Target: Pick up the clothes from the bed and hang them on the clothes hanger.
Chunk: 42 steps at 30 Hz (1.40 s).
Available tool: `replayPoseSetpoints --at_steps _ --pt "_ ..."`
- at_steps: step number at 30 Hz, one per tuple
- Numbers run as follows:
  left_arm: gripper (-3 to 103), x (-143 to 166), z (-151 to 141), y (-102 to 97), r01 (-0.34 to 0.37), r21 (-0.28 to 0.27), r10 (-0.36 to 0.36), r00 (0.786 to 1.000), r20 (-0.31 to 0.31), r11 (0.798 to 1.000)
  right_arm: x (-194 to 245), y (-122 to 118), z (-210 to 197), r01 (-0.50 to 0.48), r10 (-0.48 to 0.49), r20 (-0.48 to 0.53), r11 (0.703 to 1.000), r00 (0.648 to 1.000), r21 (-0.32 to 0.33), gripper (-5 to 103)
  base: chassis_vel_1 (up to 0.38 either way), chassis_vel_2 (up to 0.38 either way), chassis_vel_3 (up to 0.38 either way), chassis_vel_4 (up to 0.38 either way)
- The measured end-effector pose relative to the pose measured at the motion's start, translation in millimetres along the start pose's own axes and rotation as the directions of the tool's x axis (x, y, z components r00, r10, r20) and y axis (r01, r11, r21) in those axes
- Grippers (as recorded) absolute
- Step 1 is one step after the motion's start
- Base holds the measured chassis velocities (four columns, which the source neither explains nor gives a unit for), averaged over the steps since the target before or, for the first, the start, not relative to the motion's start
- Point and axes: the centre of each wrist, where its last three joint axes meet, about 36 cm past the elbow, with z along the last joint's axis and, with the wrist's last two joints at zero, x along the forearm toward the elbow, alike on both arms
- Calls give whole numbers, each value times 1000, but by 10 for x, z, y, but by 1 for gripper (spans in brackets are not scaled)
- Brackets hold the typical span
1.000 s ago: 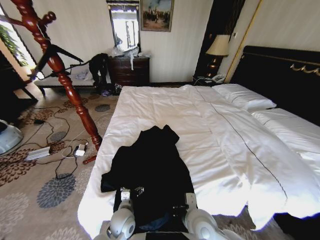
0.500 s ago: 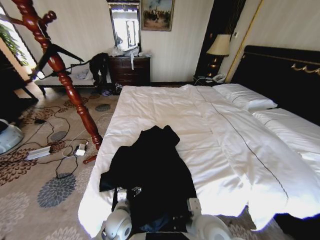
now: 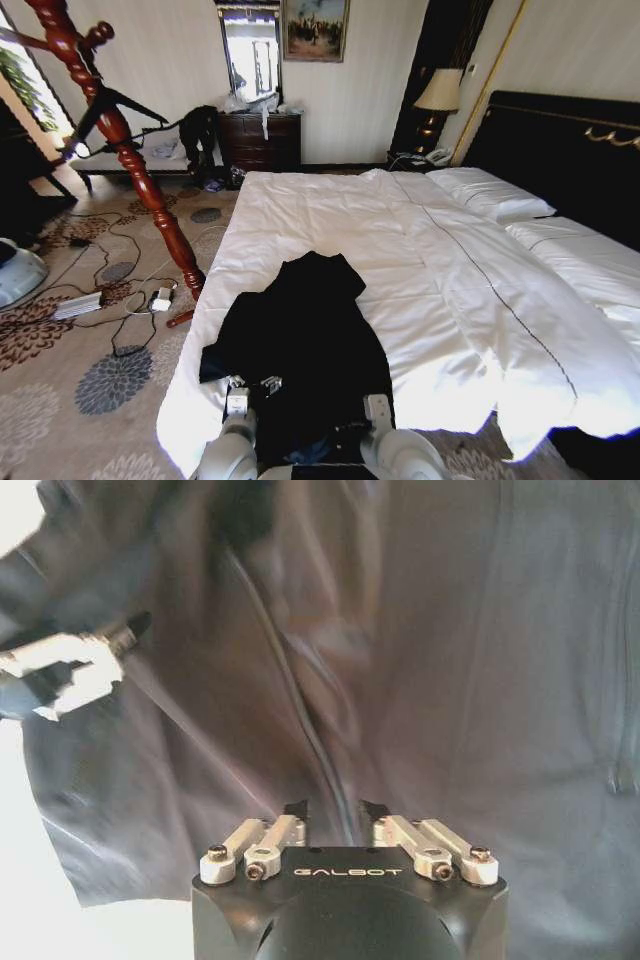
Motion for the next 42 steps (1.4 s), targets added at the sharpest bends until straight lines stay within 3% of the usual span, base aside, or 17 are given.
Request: replayPoseSetpoints --at_steps 1,2,4,6,8,9,10,11,12,15,17,20,25,31,38,41,42 --pt "100 11 -32 11 -4 6 4 1000 17 1000 53 -2 -28 11 -11 19 1000 1000 -4 28 0 0 0 0" --pt "100 41 -127 44 -20 26 18 997 72 999 154 -24 -109 21 -19 70 1000 997 -17 39 0 0 0 0" --pt "100 61 -270 126 -22 47 14 987 159 999 227 -105 -285 10 -2 165 999 986 -49 44 0 0 0 0" --pt "100 63 -319 160 -16 54 6 983 184 998 249 -134 -360 7 5 204 998 979 -58 50 0 0 0 0" --pt "100 51 -503 331 47 93 -70 963 261 995 232 -308 -749 -4 45 366 994 929 -113 61 0 0 0 0" --pt "100 44 -564 405 74 113 -104 953 284 991 180 -410 -945 3 60 426 990 903 -144 61 0 0 0 0" --pt "100 44 -564 405 74 113 -104 953 284 991 180 -410 -945 3 60 426 990 903 -144 61 0 0 0 0" --pt "100 22 -614 505 110 133 -147 938 314 985 75 -553 -1220 6 88 486 982 870 -190 71 0 0 0 0" --pt "100 -10 -620 584 142 133 -180 922 342 981 -9 -634 -1383 9 105 505 976 857 -218 71 0 0 0 0" --pt "100 -109 -524 804 247 115 -272 888 372 962 -393 -907 -1831 -1 174 508 946 843 -324 88 0 0 0 0" --pt "100 -98 -496 846 263 121 -289 885 364 957 -548 -998 -1947 -5 191 496 936 847 -352 88 0 0 0 0" --pt "100 21 -463 903 284 140 -316 882 349 948 -931 -1196 -2166 -4 193 474 928 859 -372 99 0 0 0 0" --pt "100 139 -468 917 298 144 -330 877 349 944 -1250 -1265 -2237 -1 177 490 941 854 -339 100 0 0 0 0" --pt "100 180 -486 917 306 167 -346 877 334 937 -1518 -1171 -2338 26 166 505 936 847 -351 103 0 0 0 0" --pt "100 148 -504 934 309 181 -353 878 323 934 -1571 -1125 -2357 24 166 513 939 842 -344 83 0 0 0 0" --pt "100 136 -524 940 308 191 -355 878 320 932 -1578 -1137 -2341 -4 186 527 945 829 -326 66 0 0 0 0" --pt "100 136 -524 940 308 191 -355 878 320 932 -1578 -1137 -2341 -4 186 527 945 829 -326 66 0 0 0 0"
